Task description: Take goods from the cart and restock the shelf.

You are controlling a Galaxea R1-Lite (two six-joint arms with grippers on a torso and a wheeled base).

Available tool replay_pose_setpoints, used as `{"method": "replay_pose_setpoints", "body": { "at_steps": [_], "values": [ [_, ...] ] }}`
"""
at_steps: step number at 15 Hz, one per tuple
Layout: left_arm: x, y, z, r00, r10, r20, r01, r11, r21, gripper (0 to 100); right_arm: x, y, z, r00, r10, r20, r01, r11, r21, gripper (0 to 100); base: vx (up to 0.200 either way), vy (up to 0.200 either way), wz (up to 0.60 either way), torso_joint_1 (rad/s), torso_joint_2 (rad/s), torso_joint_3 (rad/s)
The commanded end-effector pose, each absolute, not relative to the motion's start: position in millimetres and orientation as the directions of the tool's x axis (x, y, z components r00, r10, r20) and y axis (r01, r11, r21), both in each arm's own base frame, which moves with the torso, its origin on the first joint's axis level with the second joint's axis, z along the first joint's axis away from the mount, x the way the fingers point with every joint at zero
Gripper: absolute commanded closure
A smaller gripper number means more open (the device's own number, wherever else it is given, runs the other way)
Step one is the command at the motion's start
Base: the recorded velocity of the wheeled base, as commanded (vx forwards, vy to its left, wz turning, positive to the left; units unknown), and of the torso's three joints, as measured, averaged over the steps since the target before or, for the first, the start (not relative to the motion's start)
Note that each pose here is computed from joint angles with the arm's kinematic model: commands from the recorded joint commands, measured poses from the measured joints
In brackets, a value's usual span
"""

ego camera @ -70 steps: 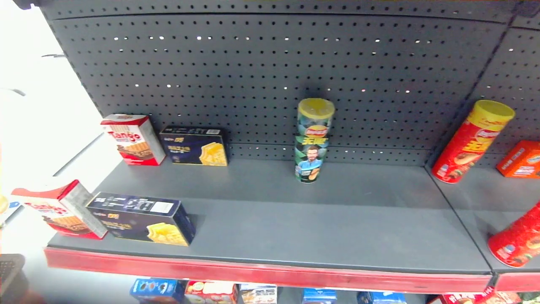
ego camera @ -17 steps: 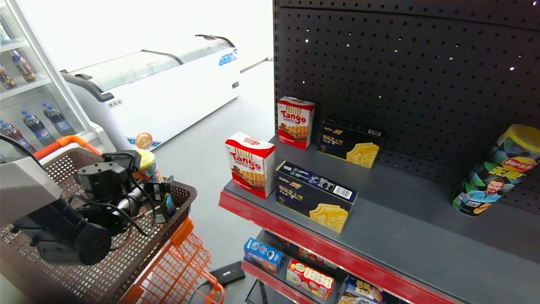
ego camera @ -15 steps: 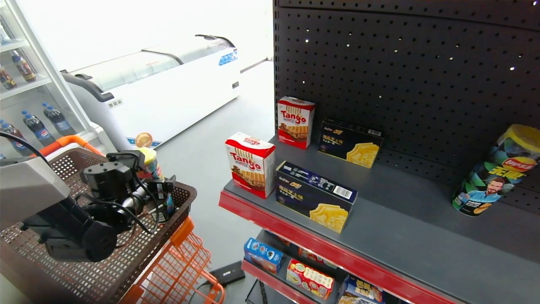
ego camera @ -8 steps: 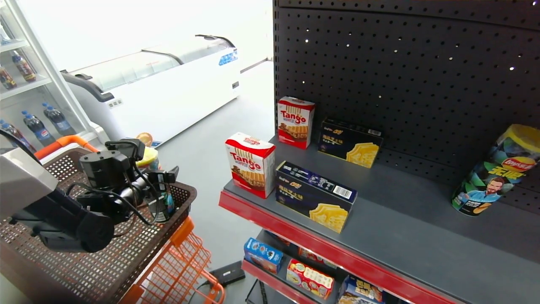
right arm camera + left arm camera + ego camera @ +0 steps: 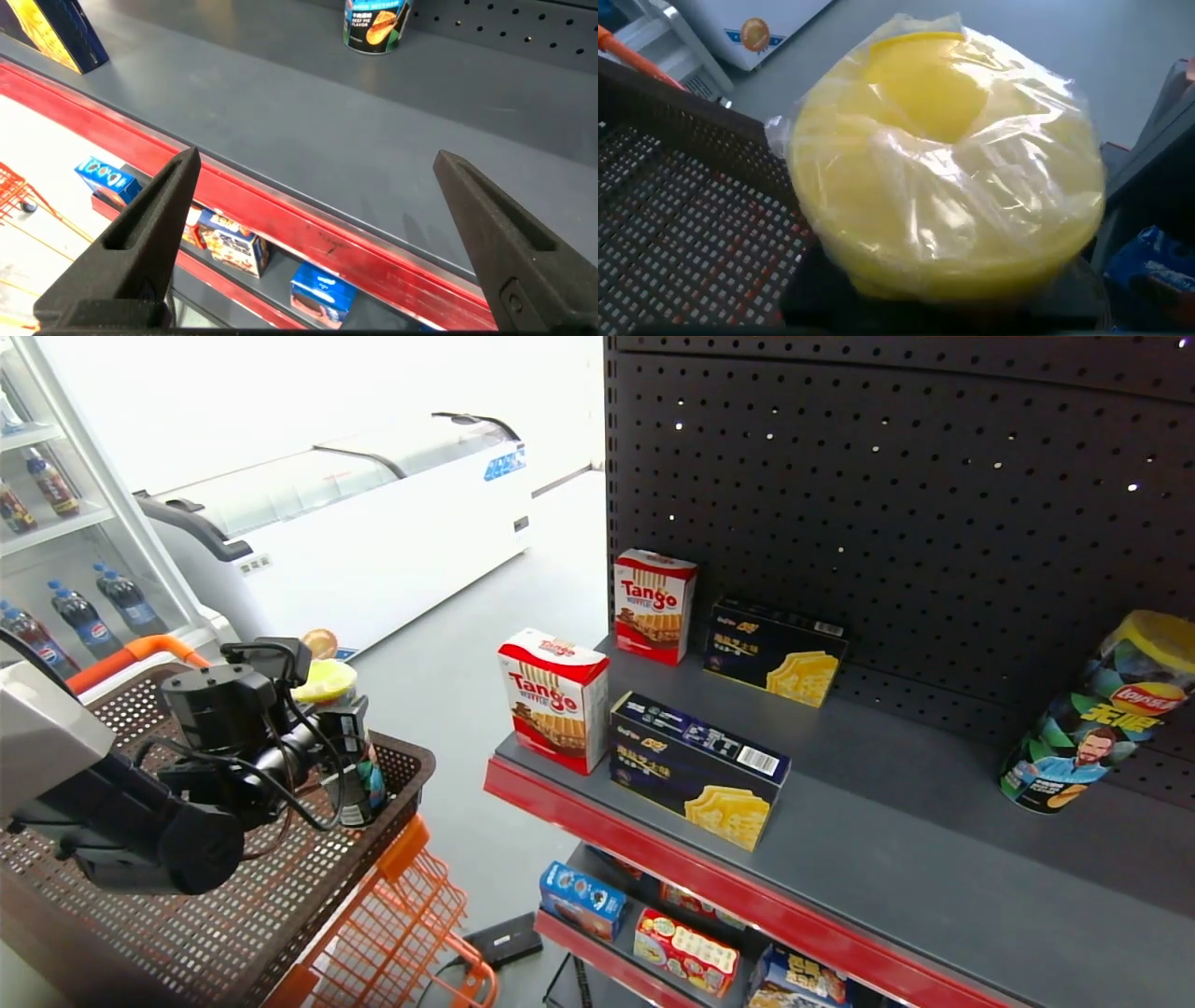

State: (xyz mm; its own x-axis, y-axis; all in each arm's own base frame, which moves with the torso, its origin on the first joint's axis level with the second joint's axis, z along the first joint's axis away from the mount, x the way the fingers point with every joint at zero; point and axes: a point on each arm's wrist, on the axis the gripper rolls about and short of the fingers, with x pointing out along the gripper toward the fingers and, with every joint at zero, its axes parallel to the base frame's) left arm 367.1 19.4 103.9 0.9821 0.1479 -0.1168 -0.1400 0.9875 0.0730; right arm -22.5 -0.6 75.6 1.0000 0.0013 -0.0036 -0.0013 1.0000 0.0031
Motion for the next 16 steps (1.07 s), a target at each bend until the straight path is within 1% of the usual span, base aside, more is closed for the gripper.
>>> {"method": "replay_pose_setpoints", "body": {
  "at_steps": [1, 4, 6, 8, 10, 11, 12, 14, 16],
  "values": [
    [369, 19, 99, 0.981, 0.149, -0.126, -0.14, 0.987, 0.079, 100, -22, -1, 76, 1.0, 0.002, -0.005, -0.002, 1.0, 0.003, 0, 0.0, 0.0, 0.0, 0.0, 0.0, 0.0],
    [369, 18, 97, 0.98, 0.149, -0.131, -0.14, 0.987, 0.078, 100, -22, -1, 76, 1.0, 0.002, -0.005, -0.002, 1.0, 0.003, 0, 0.0, 0.0, 0.0, 0.0, 0.0, 0.0],
    [369, 18, 105, 0.986, 0.147, -0.081, -0.141, 0.988, 0.07, 100, -22, -1, 76, 1.0, 0.002, -0.005, -0.002, 1.0, 0.003, 0, 0.0, 0.0, 0.0, 0.0, 0.0, 0.0],
    [362, 17, 132, 0.991, 0.133, -0.014, -0.132, 0.989, 0.064, 100, -22, -1, 76, 1.0, 0.002, -0.003, -0.002, 1.0, 0.003, 0, 0.0, 0.0, 0.0, 0.0, 0.0, 0.0],
    [340, 13, 165, 0.998, 0.052, 0.02, -0.053, 0.997, 0.061, 100, -22, -1, 76, 1.0, 0.002, -0.003, -0.002, 1.0, 0.003, 0, 0.0, 0.0, 0.0, 0.0, 0.0, 0.0],
    [334, 12, 183, 0.997, 0.029, 0.077, -0.034, 0.997, 0.063, 100, -22, -1, 76, 1.0, 0.002, -0.005, -0.002, 1.0, 0.003, 0, 0.0, 0.0, 0.0, 0.0, 0.0, 0.0],
    [332, 11, 190, 0.995, 0.02, 0.1, -0.026, 0.997, 0.066, 100, -22, -1, 76, 1.0, 0.002, -0.005, -0.002, 1.0, 0.003, 0, 0.0, 0.0, 0.0, 0.0, 0.0, 0.0],
    [317, 7, 213, 0.987, 0.006, 0.159, -0.016, 0.998, 0.065, 100, -22, -1, 76, 1.0, 0.002, -0.003, -0.002, 1.0, 0.003, 0, 0.0, 0.0, 0.0, 0.0, 0.0, 0.0],
    [293, -3, 231, 0.987, -0.027, 0.156, 0.018, 0.998, 0.065, 100, -22, -1, 76, 1.0, 0.002, -0.005, -0.002, 1.0, 0.003, 0, 0.0, 0.0, 0.0, 0.0, 0.0, 0.0]
  ]
}}
